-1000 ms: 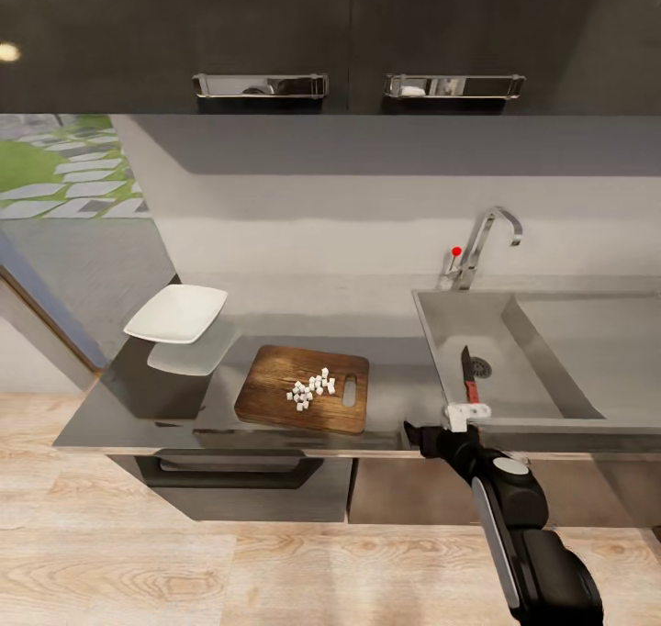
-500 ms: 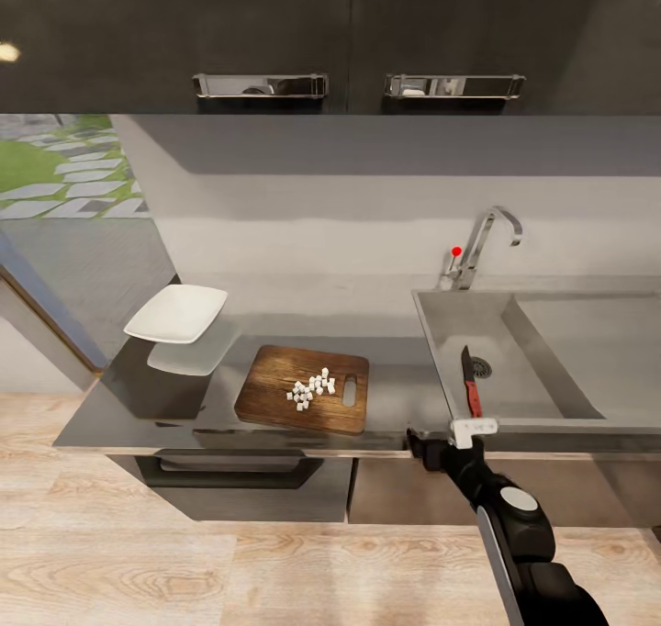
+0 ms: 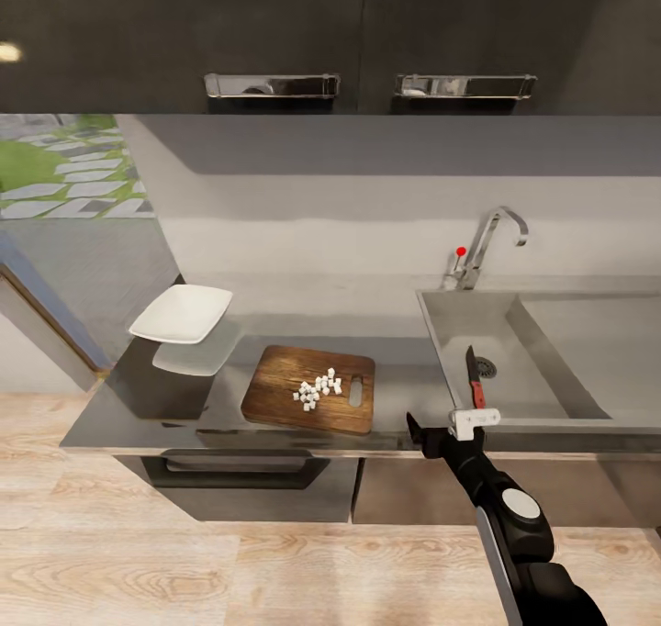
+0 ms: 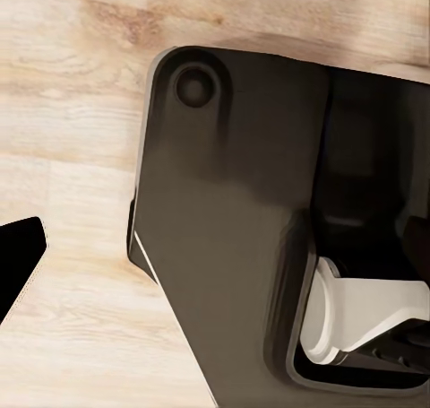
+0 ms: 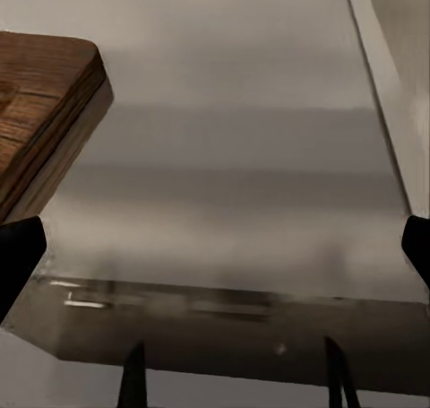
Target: In the kitchen, take the Vidalia onion out of the sink, dice it on the chopping board with the paring knife, put the diced onion into the bowl on the countertop, then place both the paring knife and the chopping board into the sink.
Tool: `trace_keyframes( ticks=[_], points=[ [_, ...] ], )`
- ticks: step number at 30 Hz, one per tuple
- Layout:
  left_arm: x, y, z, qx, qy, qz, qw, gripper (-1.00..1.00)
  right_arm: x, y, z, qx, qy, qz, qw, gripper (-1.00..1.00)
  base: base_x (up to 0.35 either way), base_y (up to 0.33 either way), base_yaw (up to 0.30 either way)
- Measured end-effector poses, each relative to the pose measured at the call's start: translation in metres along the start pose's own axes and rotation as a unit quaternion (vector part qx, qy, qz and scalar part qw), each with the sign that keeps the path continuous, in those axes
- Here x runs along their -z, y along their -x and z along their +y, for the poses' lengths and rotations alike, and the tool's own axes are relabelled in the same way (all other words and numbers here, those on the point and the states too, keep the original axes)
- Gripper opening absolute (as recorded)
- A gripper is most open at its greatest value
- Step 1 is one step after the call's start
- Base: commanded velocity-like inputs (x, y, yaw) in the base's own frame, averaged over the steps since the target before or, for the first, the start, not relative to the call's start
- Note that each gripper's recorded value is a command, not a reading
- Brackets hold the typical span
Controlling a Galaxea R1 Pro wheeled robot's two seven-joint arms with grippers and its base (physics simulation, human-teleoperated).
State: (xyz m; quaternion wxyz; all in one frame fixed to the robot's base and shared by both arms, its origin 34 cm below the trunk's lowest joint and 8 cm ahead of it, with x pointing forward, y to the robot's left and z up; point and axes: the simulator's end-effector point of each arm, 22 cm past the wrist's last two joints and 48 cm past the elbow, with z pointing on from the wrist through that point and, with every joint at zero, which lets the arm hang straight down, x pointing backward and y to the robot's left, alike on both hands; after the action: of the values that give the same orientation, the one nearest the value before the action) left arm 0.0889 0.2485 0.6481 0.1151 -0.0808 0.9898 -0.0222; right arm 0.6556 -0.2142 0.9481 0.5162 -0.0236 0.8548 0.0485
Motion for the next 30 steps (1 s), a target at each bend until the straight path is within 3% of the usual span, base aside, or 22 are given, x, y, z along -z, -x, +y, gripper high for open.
trace_keyframes(
  ticks=[12,25,30],
  points=[
    [0.000,0.000,0.000,0.000,0.000,-0.001,1.0000,1.00,0.000,0.000,-0.002,0.000,-0.002,0.000,1.0000,1.00,0.101,0.239,0.000],
    [0.000,0.000,0.000,0.000,0.000,0.000,1.0000,1.00,0.001,0.000,-0.004,0.000,-0.004,0.000,1.0000,1.00,0.066,0.018,0.000],
    [0.000,0.000,0.000,0.000,0.000,0.000,1.0000,1.00,0.003,-0.002,-0.027,-0.010,-0.028,0.002,0.9996,1.00,0.090,0.000,0.000]
  ],
)
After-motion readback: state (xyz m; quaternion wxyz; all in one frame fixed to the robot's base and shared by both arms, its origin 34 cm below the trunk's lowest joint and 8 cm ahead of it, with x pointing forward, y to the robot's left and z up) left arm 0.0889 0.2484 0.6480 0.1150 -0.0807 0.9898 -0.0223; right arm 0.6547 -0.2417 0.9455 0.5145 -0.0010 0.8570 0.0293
